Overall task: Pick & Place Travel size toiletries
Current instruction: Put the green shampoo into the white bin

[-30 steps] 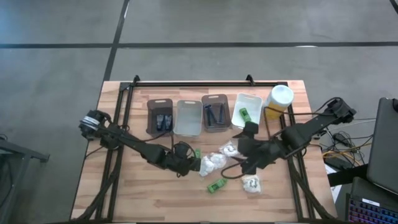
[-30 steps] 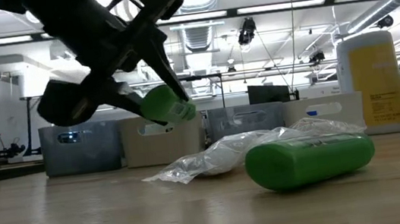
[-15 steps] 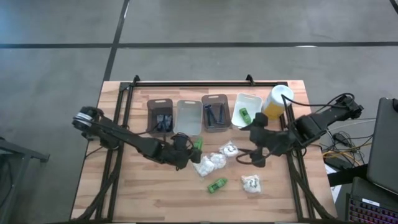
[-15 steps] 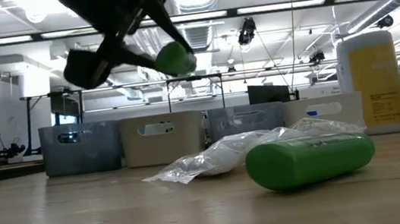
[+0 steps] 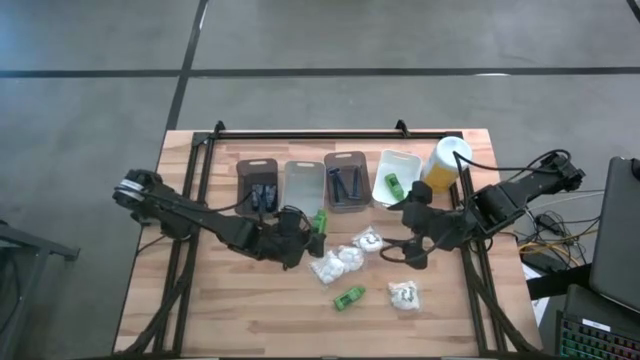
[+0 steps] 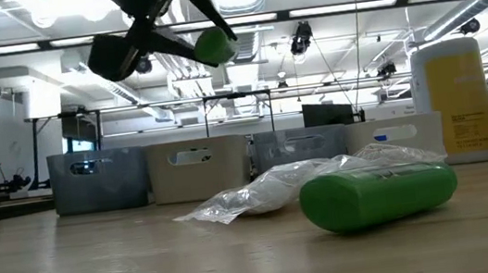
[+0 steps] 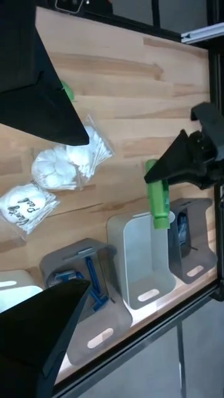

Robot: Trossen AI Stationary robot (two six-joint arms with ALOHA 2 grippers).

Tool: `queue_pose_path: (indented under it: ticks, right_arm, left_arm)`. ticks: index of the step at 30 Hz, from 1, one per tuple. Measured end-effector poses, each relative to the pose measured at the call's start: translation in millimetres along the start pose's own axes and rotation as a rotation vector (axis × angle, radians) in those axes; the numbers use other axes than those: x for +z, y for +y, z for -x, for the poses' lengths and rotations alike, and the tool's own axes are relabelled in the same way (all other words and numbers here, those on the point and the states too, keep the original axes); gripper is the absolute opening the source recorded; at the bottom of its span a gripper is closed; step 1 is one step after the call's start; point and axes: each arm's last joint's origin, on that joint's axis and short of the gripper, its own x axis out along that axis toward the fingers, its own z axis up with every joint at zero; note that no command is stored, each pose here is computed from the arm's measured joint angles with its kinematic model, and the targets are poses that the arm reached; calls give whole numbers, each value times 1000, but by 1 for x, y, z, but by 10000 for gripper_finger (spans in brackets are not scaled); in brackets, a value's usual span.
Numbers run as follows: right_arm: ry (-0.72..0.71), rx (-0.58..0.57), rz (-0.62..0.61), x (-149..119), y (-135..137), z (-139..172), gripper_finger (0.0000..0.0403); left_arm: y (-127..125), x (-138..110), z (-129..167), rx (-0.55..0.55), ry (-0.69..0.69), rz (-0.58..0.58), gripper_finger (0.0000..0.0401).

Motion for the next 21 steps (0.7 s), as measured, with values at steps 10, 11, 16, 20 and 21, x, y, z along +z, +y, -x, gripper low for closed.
queue_pose_path:
  ticks: [10,11,16,20,21]
  right_arm:
    - [2,-96,-138,2,-34,10,366]
    - [8,-110,-146,1,-39,12,366]
    - [-26,-164,-218,3,-61,21,366]
    - [-38,-178,-298,3,-72,27,366]
    - [-27,-162,-327,2,-72,26,366]
  left_arm:
    - [13,48,-30,69,-22,-44,154]
    - [13,55,-34,57,-16,-50,154]
    - [1,87,-53,-151,-43,-30,154]
    - [2,94,-63,-193,-3,-113,154]
    - [1,94,-63,-196,-7,-166,154]
